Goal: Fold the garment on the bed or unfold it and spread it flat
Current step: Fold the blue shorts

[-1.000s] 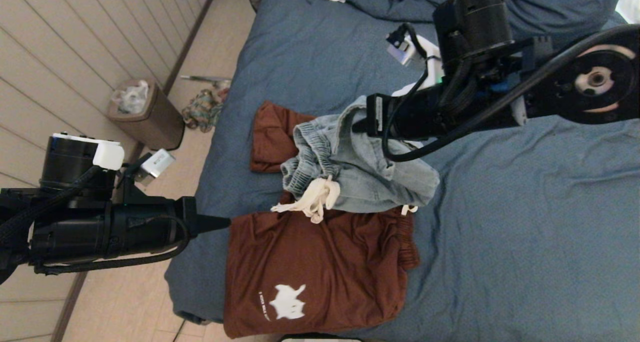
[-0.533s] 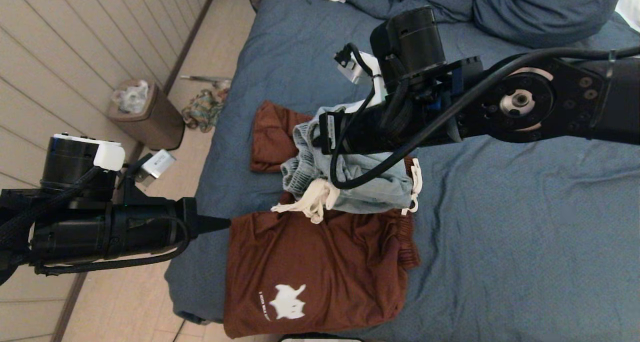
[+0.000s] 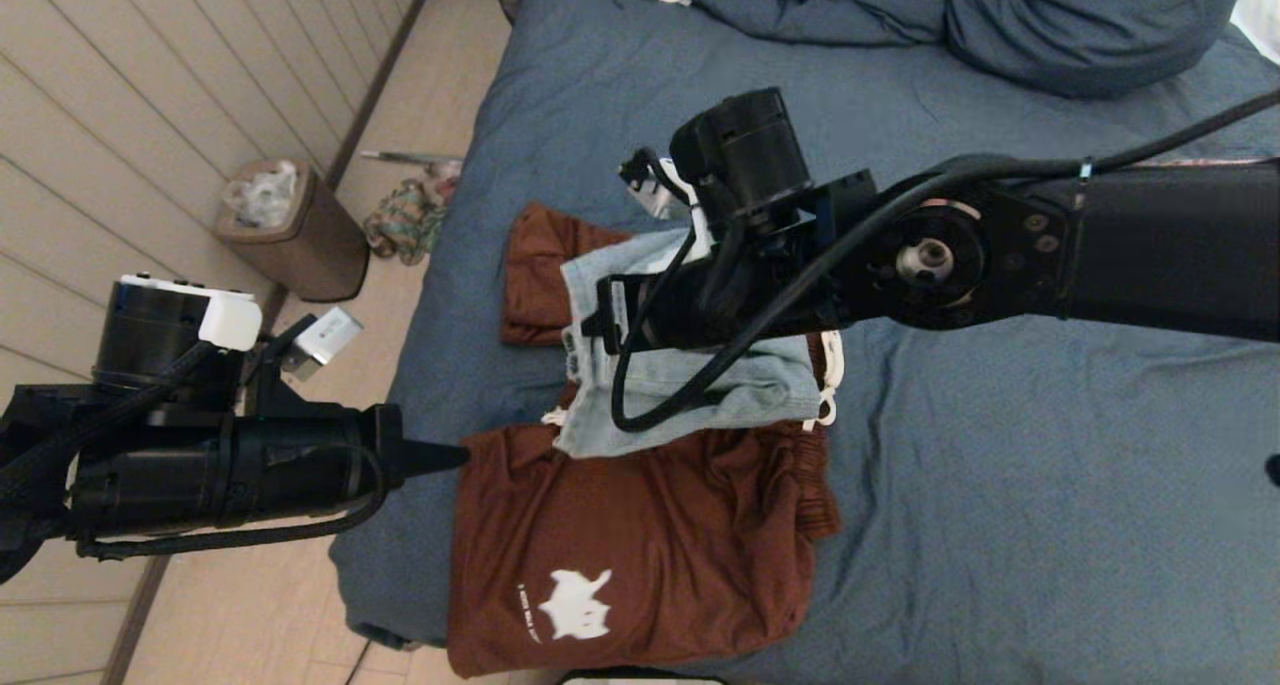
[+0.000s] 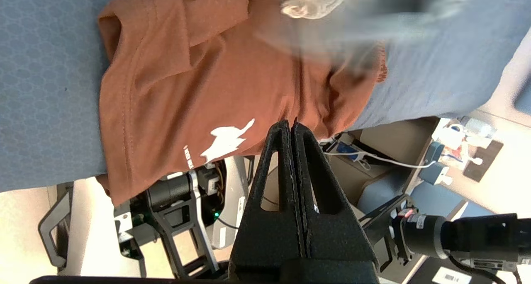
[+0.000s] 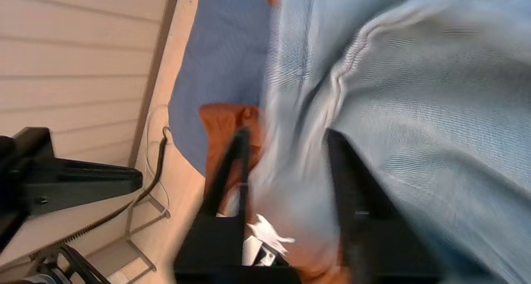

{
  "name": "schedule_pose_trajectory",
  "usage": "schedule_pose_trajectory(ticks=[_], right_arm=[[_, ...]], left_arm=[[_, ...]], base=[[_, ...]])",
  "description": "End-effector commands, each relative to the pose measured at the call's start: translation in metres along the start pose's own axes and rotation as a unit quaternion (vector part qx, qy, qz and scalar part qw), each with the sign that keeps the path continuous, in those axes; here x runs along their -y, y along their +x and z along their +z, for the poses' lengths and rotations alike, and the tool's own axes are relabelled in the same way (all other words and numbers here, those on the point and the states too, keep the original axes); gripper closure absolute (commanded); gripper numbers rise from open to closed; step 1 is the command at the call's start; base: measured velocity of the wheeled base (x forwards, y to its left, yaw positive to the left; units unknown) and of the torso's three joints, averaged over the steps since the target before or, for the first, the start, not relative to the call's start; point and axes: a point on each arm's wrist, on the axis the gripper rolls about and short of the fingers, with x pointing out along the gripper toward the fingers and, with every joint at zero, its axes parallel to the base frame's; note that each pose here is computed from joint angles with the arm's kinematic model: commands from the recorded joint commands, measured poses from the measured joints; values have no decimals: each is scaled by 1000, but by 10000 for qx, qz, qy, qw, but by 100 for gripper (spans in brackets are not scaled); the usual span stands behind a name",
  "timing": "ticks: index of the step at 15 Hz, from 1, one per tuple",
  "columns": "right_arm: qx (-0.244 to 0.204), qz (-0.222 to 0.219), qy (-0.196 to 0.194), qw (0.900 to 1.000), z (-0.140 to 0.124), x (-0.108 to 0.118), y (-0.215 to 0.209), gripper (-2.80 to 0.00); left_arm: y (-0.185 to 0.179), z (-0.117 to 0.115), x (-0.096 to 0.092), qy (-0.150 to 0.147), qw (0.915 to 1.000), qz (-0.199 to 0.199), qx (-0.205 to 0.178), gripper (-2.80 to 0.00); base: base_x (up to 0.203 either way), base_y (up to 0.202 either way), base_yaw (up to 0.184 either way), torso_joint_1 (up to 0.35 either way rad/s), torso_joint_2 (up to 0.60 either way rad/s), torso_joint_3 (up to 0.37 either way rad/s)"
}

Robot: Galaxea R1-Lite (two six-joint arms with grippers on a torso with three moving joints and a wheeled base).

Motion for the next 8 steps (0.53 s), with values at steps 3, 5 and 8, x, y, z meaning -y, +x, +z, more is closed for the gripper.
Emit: schedule_pose_trajectory(ticks=[3, 5, 8], right_arm=[[99, 17, 11, 9999, 4, -1, -4, -280], [385, 48, 52, 9992, 17, 0, -26, -280], [782, -428, 270, 9957, 37, 35, -57, 0]], left_arm=[[0, -1, 0, -17, 10000, -10, -5, 0], [-1, 0, 0, -9, 10000, -19, 24, 0], [0, 0, 0, 14, 10000, -34, 73, 0]], base=[[0, 0, 0, 0, 0, 0], [0, 0, 0, 0, 0, 0], [0, 0, 0, 0, 0, 0]])
